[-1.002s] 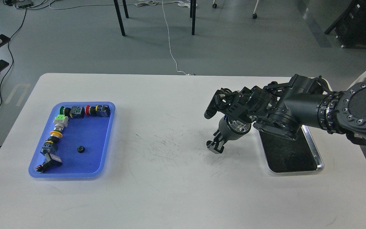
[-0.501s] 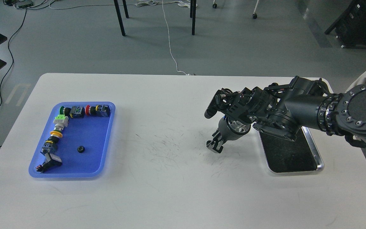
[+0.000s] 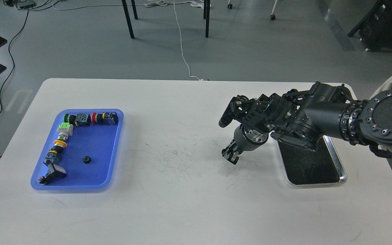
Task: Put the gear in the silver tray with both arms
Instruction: 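Lift the gear with the right gripper and hold it beside the silver tray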
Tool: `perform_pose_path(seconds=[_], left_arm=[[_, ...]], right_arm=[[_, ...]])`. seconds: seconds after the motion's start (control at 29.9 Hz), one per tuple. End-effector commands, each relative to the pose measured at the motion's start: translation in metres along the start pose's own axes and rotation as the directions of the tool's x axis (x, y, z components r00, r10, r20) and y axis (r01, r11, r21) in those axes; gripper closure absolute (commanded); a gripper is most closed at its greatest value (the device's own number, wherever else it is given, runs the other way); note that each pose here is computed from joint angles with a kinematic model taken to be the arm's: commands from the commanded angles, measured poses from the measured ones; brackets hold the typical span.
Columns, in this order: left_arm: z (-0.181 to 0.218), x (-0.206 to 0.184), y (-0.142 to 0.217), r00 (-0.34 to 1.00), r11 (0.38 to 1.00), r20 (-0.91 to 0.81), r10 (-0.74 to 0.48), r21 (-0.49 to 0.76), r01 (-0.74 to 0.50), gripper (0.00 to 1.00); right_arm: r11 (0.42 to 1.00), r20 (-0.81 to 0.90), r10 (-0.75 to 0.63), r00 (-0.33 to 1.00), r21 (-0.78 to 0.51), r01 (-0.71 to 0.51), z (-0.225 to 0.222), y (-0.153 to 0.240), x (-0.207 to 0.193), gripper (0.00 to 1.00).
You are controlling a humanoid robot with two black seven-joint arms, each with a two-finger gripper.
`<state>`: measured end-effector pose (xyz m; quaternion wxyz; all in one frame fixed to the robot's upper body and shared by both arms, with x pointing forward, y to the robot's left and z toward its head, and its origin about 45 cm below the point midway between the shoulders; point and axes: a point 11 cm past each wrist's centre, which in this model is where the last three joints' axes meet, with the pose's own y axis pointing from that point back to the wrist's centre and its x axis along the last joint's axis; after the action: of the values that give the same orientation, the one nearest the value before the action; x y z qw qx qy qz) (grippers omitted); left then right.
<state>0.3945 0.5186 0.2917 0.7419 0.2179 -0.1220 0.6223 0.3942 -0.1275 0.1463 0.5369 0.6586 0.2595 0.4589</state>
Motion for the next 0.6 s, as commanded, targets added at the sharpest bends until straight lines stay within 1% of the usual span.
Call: perform_pose_path(seconds=[0.0, 0.13, 0.3, 0.57], left_arm=[[0.0, 0.0, 0.0, 1.0, 1.0, 0.001, -0.001, 0.0, 0.001, 0.02], [0.0, 0.0, 0.0, 1.0, 1.0, 0.0, 0.0, 0.0, 0.0, 0.02], [-0.001, -0.001, 0.0, 1.0, 1.0, 0.0, -0.001, 0.002, 0.001, 0.02], [-0.002, -0.004, -0.002, 1.0, 1.0, -0.003, -0.007, 0.002, 0.007, 0.02]], right_arm=[[1.0, -0.004, 0.0, 1.0, 0.0, 0.0, 0.0, 0.001, 0.002, 0.89], [1.0, -0.005, 0.0, 1.0, -0.004, -0.001, 0.001, 0.003, 0.003, 0.98], [1.0, -0.015, 0.004, 1.0, -0.006, -0.004, 0.001, 0.007, 0.008, 0.99], [1.0, -0.07, 0.012, 0.997, -0.027, -0.014, 0.004, 0.039, 0.037, 0.99]])
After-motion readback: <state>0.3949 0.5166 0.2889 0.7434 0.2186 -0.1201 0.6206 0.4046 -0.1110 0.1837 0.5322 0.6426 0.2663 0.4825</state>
